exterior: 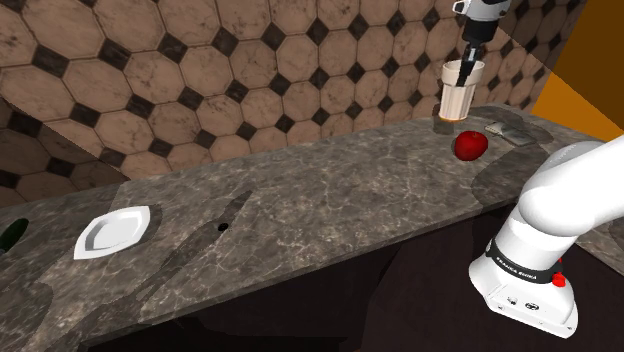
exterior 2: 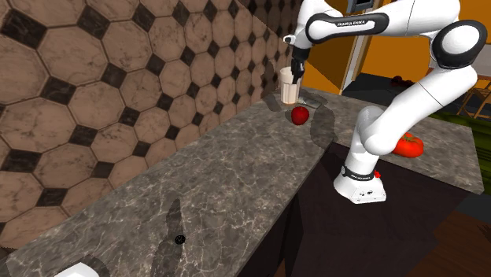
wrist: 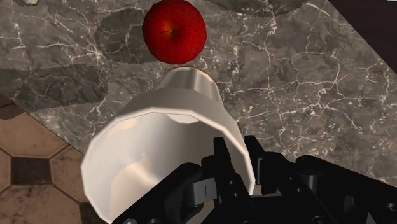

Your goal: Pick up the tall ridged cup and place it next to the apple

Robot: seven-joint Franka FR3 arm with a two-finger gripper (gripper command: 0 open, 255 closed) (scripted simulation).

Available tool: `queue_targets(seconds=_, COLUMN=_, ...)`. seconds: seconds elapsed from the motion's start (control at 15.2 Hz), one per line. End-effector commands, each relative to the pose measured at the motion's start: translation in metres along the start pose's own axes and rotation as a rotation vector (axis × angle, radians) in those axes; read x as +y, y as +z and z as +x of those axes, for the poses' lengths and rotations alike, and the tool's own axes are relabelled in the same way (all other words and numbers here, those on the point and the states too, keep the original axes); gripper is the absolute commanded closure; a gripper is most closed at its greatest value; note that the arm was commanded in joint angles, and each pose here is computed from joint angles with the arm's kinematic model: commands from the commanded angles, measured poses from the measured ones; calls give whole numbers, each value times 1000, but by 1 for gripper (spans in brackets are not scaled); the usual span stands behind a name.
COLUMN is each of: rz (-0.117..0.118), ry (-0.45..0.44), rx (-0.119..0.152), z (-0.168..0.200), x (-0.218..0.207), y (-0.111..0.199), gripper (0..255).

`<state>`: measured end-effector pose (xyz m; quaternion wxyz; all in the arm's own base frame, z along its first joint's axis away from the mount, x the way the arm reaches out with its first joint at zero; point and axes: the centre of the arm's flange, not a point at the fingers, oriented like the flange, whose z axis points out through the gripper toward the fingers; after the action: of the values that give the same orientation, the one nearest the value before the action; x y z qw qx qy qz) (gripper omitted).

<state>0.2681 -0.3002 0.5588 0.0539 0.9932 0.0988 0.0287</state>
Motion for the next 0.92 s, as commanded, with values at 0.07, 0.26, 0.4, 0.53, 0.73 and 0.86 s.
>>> queue_targets(seconds=0.07, rz=-1, ry=0, rx=1, z=0, x=-2, y=15, gripper=255)
queue_targets(seconds=0.26, rz=-1, ry=0, rx=1, z=-1, x=-4, y=31, gripper=255)
queue_targets(seconds=0.4, rz=-1, ry=0, rx=1, z=-2, x=-5, y=41, gripper=255)
queue_targets(seconds=0.53, rz=-1, ry=0, rx=1, z=-2, x=-6, y=52, gripper=255)
queue_targets(seconds=0.73, rz=-1, ry=0, rx=1, z=-3, x=-8, y=67, gripper=255)
queue_targets(seconds=0.86, rz=-1, ry=0, rx=1, z=-3, x=-9, y=78, gripper=255)
